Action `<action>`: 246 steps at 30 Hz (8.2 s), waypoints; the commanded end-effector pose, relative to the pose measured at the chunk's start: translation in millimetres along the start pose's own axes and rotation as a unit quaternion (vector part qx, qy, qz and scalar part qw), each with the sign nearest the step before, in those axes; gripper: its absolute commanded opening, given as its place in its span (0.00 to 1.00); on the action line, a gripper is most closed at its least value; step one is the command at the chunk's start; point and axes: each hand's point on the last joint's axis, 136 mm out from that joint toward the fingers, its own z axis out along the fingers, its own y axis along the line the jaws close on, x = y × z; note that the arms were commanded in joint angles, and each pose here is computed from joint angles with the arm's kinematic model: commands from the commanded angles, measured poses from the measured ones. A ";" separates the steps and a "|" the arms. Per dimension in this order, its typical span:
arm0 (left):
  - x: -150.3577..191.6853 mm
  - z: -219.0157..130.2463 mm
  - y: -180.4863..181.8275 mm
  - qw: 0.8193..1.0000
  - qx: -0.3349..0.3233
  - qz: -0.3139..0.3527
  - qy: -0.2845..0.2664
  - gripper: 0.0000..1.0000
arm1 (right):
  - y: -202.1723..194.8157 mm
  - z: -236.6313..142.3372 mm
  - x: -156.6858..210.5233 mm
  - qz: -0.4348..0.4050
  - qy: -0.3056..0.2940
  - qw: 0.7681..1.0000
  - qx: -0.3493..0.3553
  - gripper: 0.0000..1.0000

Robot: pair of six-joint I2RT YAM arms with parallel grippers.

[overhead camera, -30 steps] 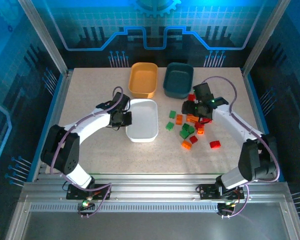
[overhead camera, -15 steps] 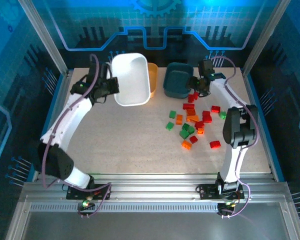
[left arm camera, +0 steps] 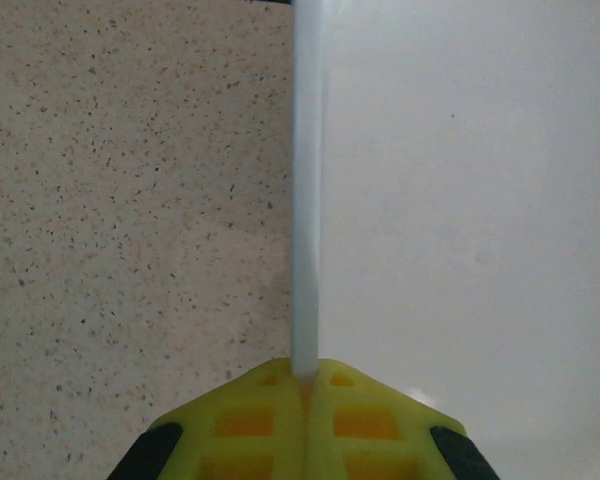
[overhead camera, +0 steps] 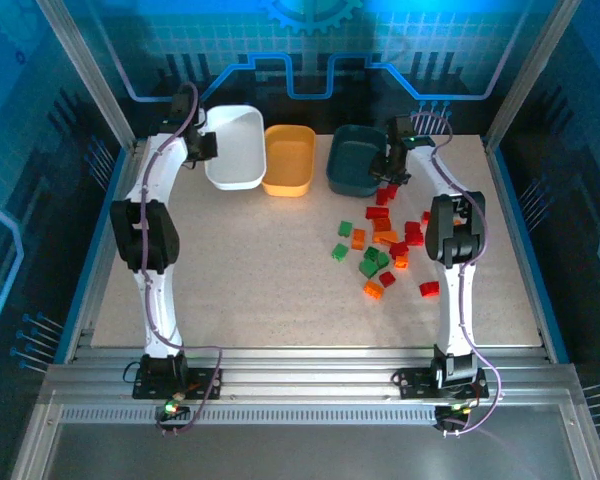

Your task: Sort the legos into containers by color

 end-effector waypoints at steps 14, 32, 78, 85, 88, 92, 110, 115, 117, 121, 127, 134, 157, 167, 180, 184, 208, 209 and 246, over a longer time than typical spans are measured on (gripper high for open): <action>-0.5 19.9 18.2 0.998 0.039 0.041 0.025 0.00 | 15.4 22.9 -1.8 -0.051 0.000 0.999 0.017 0.15; -4.1 65.2 5.1 0.994 0.109 0.017 0.028 0.00 | 50.0 30.4 -1.8 -0.083 -0.004 0.995 -0.049 0.10; 80.9 37.2 -22.0 0.986 0.088 0.063 0.131 0.27 | 49.9 -30.7 74.7 -0.107 0.059 0.989 -0.084 0.23; 65.6 23.5 -17.3 0.990 0.073 0.043 0.115 0.49 | 46.1 -49.9 63.4 -0.097 0.040 0.991 -0.077 0.40; 48.8 4.1 -16.9 0.993 0.076 0.033 0.085 0.56 | 40.7 -61.0 56.3 -0.087 0.027 0.993 -0.079 0.45; 25.2 -31.1 -23.6 0.993 0.105 0.020 0.040 0.65 | 34.9 -76.9 47.5 -0.081 0.009 0.993 -0.083 0.52; 112.5 -145.7 -65.6 0.924 0.274 -0.249 -0.096 0.72 | -52.0 -32.4 11.7 0.039 0.029 0.998 0.036 0.60; 178.3 -163.6 -70.8 0.922 0.279 -0.253 -0.089 0.79 | -54.2 -10.6 7.0 0.043 0.045 0.997 0.046 0.60; 191.0 -169.6 -68.9 0.920 0.283 -0.255 -0.092 0.83 | -57.2 -3.2 7.2 0.044 0.047 0.996 0.055 0.60; 201.0 -178.3 -75.6 0.914 0.307 -0.248 -0.087 0.99 | -63.9 13.1 13.6 0.048 0.062 0.995 0.065 0.58; 198.2 -183.0 -90.3 0.912 0.326 -0.238 -0.077 0.99 | -70.7 19.6 18.5 0.052 0.068 0.994 0.073 0.50; 194.2 -180.8 -99.9 0.910 0.338 -0.231 -0.071 0.99 | -74.7 22.9 26.0 0.051 0.077 0.993 0.070 0.52; 198.8 -170.0 -155.9 0.905 0.375 -0.196 -0.027 0.99 | -83.2 23.7 21.7 0.051 0.066 0.993 0.082 0.50; 200.2 -167.1 -158.9 0.906 0.375 -0.194 -0.021 0.99 | -89.2 20.5 18.0 0.047 0.061 0.993 0.085 0.33; 207.4 -155.8 -163.8 0.910 0.370 -0.186 -0.008 0.99 | -18.9 -84.4 11.1 -0.008 -0.064 0.997 0.041 0.30; 214.9 -152.1 -158.9 0.915 0.360 -0.182 -0.005 0.99 | 28.0 -71.5 29.8 -0.064 -0.034 0.997 0.011 0.31; 255.0 -147.9 -167.7 0.913 0.376 -0.154 0.048 0.99 | 65.4 -118.3 64.5 -0.108 -0.032 0.994 0.011 0.54; 257.1 -148.5 -167.4 0.913 0.375 -0.154 0.047 0.99 | 64.2 -119.6 83.7 -0.099 -0.020 0.995 0.006 0.52; 321.4 -184.9 -78.0 0.929 0.267 -0.255 0.016 0.99 | 66.6 -30.0 257.8 -0.012 0.064 0.990 0.126 0.33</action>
